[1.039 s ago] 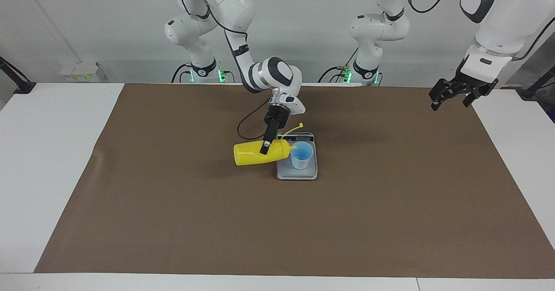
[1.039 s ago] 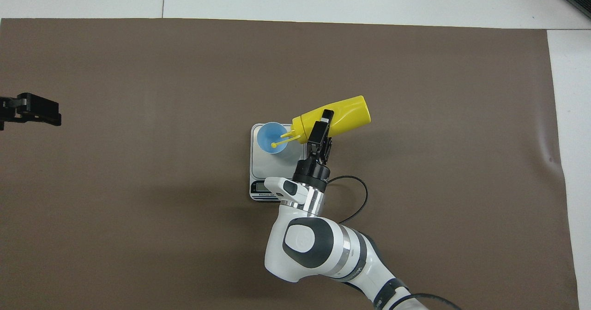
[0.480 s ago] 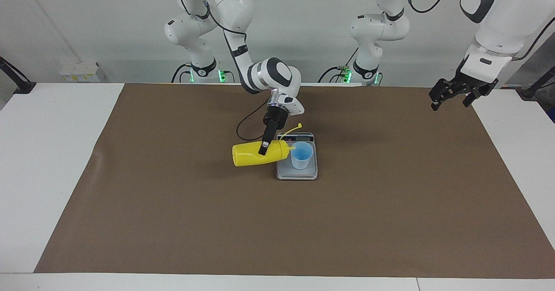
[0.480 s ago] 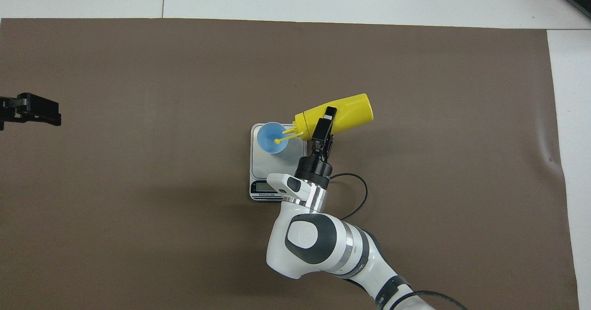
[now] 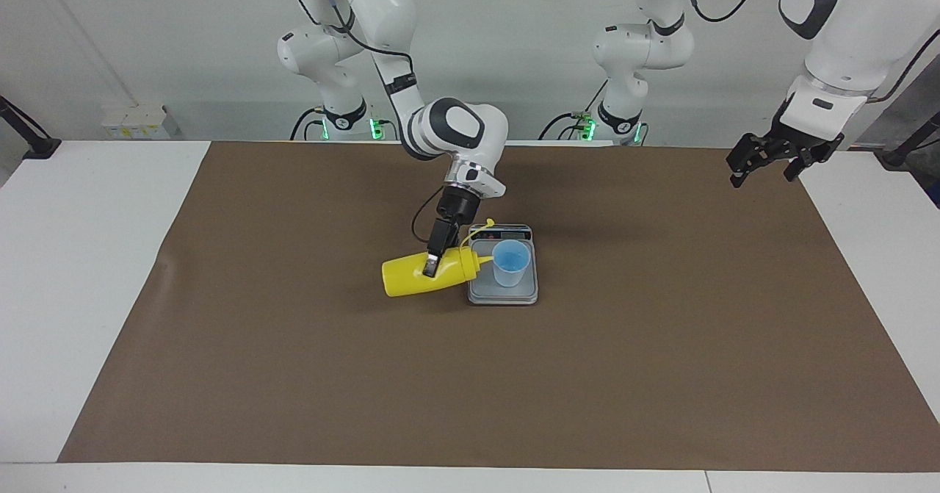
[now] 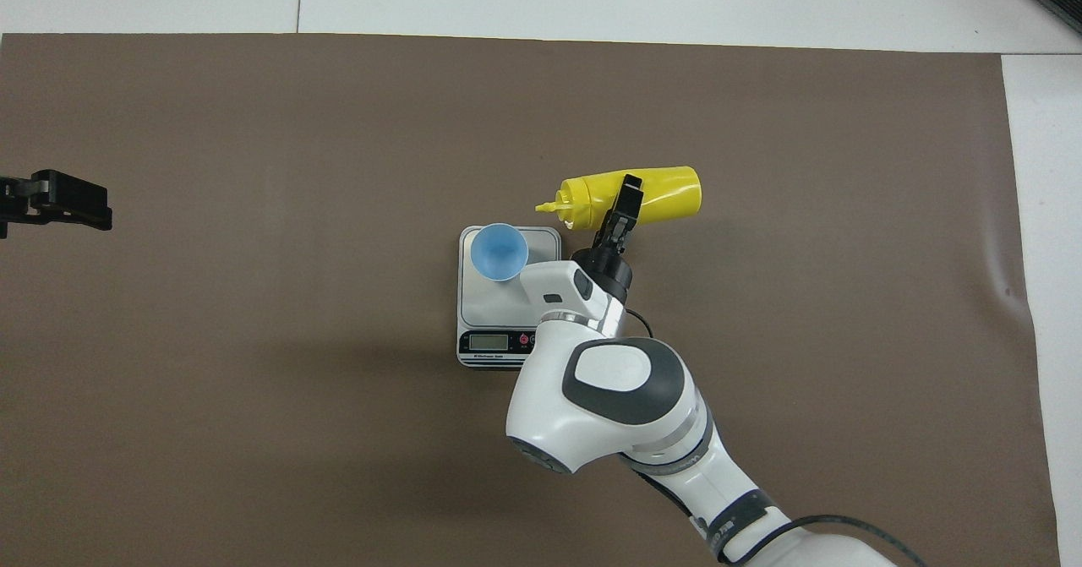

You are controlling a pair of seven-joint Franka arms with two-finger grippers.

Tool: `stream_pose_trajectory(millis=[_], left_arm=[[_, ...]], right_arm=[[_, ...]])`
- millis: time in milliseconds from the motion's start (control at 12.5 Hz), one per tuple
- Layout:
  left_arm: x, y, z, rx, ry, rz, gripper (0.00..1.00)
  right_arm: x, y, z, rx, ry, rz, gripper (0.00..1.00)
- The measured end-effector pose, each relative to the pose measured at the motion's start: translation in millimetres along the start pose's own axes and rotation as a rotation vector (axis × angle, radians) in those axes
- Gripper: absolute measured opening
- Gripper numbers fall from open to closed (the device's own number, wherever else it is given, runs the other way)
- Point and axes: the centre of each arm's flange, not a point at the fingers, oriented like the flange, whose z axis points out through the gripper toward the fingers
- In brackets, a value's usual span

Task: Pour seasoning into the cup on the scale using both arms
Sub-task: 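Turn the yellow bottle upright and carry it back with the right gripper, then hold the yellow bottle upright with the right gripper near its start spot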

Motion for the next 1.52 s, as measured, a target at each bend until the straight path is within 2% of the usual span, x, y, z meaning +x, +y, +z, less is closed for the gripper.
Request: stream_pose_trajectory(millis=[240, 480, 799, 1039, 1359, 1518], left_arm=[[0.0, 0.0, 0.0, 0.0, 0.0, 0.0, 1.0], [0.0, 0.0, 0.0, 0.0, 0.0, 0.0, 1.0], [0.0, 0.0, 0.0, 0.0, 0.0, 0.0, 1.0], [0.0, 0.0, 0.0, 0.0, 0.0, 0.0, 1.0], [0.0, 0.0, 0.0, 0.0, 0.0, 0.0, 1.0], [0.0, 0.0, 0.0, 0.0, 0.0, 0.0, 1.0]], right_arm=[[-34.9, 64.3, 17.0, 0.102, 0.047, 0.137, 0.48], [-76.8, 91.2, 35.7, 0.189, 0.119, 0.231, 0.48], [-167.5, 123.9, 74.6, 0.305, 0.232, 0.38, 0.48], [-224.8, 138.8, 94.0, 0.332, 0.241, 0.491, 0.48], [-257.1, 136.3, 105.3, 0.382, 0.258, 0.601, 0.48], [-261.2, 134.8, 108.4, 0.388, 0.247, 0.629, 0.48]])
